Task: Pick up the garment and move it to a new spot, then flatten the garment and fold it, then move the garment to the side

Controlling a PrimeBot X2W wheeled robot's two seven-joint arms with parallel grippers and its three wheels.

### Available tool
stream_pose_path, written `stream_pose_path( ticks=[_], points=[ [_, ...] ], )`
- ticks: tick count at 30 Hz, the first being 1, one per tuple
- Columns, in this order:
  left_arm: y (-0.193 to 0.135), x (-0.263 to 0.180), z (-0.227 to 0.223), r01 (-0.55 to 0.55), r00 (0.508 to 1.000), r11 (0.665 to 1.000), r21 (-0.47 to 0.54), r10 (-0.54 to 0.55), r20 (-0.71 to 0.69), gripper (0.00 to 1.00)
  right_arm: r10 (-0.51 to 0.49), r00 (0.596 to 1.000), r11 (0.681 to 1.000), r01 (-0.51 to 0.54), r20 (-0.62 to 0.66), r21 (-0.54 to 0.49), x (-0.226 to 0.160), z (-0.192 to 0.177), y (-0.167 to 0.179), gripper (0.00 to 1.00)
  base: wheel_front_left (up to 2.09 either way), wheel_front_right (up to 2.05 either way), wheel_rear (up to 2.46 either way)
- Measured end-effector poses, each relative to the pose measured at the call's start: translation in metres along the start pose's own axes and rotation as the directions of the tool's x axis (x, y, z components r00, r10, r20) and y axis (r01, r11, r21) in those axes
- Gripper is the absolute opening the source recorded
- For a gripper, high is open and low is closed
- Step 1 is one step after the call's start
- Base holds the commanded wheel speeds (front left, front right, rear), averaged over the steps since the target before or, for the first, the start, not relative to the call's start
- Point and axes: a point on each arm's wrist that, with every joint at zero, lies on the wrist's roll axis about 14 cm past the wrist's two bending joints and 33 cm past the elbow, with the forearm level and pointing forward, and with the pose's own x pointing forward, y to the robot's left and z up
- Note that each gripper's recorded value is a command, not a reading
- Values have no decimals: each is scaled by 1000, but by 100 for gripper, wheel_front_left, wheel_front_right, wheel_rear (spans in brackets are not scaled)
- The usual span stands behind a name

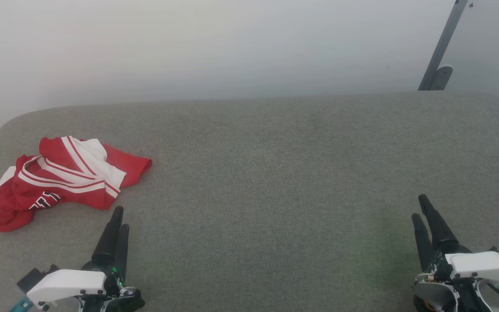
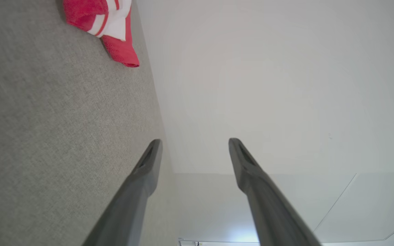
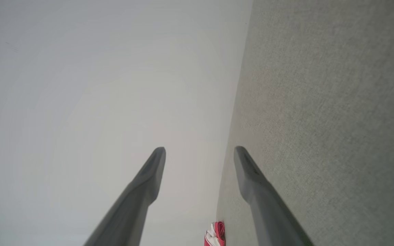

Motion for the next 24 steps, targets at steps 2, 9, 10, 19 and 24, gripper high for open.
stream_pose_path(
  ticks=[2,9,10,19,24],
  points=[
    [0,0,3,-2,1000,999,39,1,7,100,2,1000,999,-2,7,-36,2,2,2,100,0,0,0],
    [-6,3,12,-1,999,979,202,-6,32,100,5,1000,979,-5,0,-203,7,2,6,100,0,0,0],
    [-6,3,12,-1,999,979,202,-6,32,100,5,1000,979,-5,0,-203,7,2,6,100,0,0,0],
    [-17,4,19,4,998,906,423,-33,61,100,18,1000,909,-13,8,-416,11,6,11,100,0,0,0],
    [-18,3,19,-2,997,843,538,-37,61,100,42,999,842,-34,3,-538,15,6,20,100,0,0,0]
  ],
)
